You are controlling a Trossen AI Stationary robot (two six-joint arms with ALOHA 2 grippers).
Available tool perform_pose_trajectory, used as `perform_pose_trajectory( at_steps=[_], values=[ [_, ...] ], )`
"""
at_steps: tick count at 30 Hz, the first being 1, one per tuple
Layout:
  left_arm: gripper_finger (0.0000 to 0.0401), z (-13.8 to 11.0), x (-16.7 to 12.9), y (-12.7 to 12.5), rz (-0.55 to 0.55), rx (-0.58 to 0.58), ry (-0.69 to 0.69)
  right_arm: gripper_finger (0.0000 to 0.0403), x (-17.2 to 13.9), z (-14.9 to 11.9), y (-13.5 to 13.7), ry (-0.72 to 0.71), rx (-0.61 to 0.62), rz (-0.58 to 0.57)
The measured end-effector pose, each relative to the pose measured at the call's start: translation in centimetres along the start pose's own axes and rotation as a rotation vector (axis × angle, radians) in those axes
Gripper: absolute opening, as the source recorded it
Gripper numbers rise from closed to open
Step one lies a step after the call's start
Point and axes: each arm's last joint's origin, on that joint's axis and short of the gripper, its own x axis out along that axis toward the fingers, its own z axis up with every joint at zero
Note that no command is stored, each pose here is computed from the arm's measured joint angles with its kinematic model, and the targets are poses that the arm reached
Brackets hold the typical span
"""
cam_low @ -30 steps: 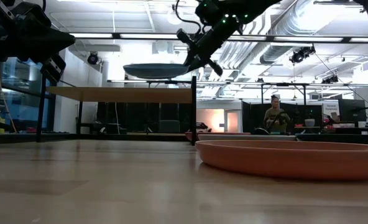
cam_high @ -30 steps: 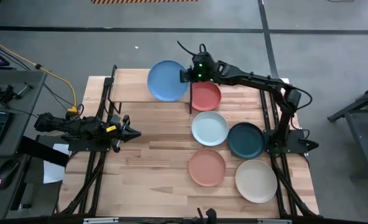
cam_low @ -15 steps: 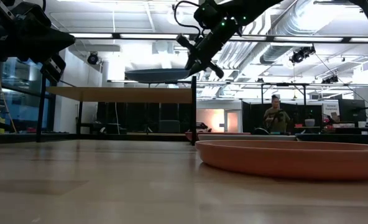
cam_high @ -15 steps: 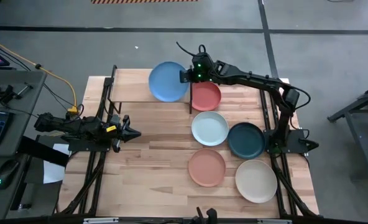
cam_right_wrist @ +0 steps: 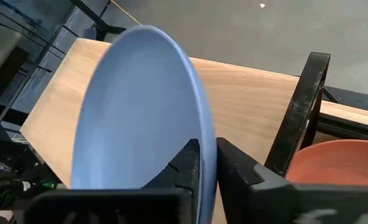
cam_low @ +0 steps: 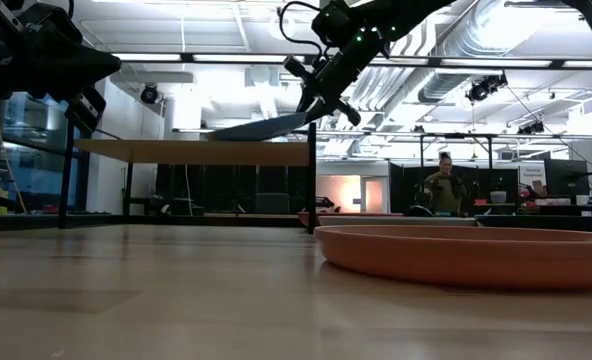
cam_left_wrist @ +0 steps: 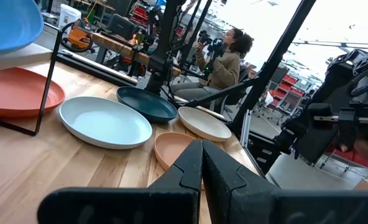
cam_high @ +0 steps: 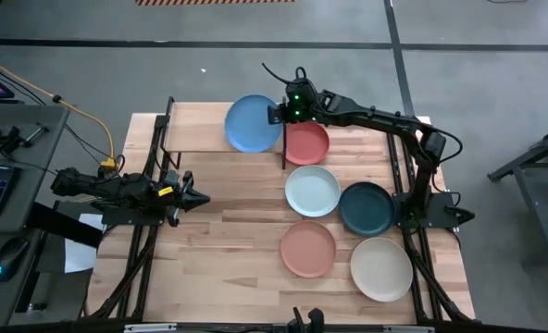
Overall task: Place and stack plates onto a shelf
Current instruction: Put the light blue plate on the shelf, then stack the orange plate on top of the light blue plate on the shelf
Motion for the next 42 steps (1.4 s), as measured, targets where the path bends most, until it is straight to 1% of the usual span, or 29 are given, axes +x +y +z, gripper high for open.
perform_pose_trajectory(
  at_steps=[4,6,9,12,16,20,23,25,27,29,34,38,42],
  values=[
    [0.0,0.0,0.0,0.0,0.0,0.0,0.0,0.0076,0.0,0.1,-0.2,-0.01,-0.017,-0.018],
    [0.0,0.0,0.0,0.0,0.0,0.0,0.0,0.0092,0.0,0.3,-0.5,-0.012,-0.046,-0.024],
    [0.0,0.0,0.0,0.0,0.0,0.0,0.0,0.0108,0.0,0.8,-1.1,-0.019,-0.081,-0.038],
    [0.0,0.0,0.0,0.0,0.0,0.0,0.0,0.0114,-0.3,1.2,-1.8,-0.011,-0.132,-0.06],
    [0.0,0.0,0.0,0.0,0.0,0.0,0.0,0.0114,-2.1,2.1,-2.4,-0.008,-0.218,-0.095],
    [0.0,0.0,0.0,0.0,0.0,0.0,0.0,0.0114,-5.2,2.3,-2.7,0.033,-0.371,-0.174],
    [0.0,0.0,0.0,0.0,0.0,0.0,0.0,0.0115,-7.3,1.2,-3.7,0.087,-0.451,-0.236],
    [0.0,0.0,0.0,0.0,0.0,0.0,0.0,0.0115,-8.6,-0.1,-4.8,0.105,-0.455,-0.252],
    [0.0,0.0,0.0,0.0,0.0,0.0,0.0,0.0115,-10.0,-1.9,-6.3,0.106,-0.422,-0.253],
    [0.0,0.0,0.0,0.0,0.0,0.0,0.0,0.0115,-11.6,-3.8,-7.3,0.087,-0.383,-0.199],
    [0.0,0.0,0.0,0.0,0.0,0.0,0.0,0.0115,-15.2,-8.3,-8.4,-0.037,-0.316,0.082],
    [0.0,0.0,0.0,0.0,0.0,0.0,0.0,0.0115,-17.1,-10.7,-9.2,-0.154,-0.263,0.214],
    [0.0,0.0,0.0,0.0,0.0,0.0,0.0,0.0115,-18.4,-11.9,-9.6,-0.24,-0.278,0.307]
  ],
)
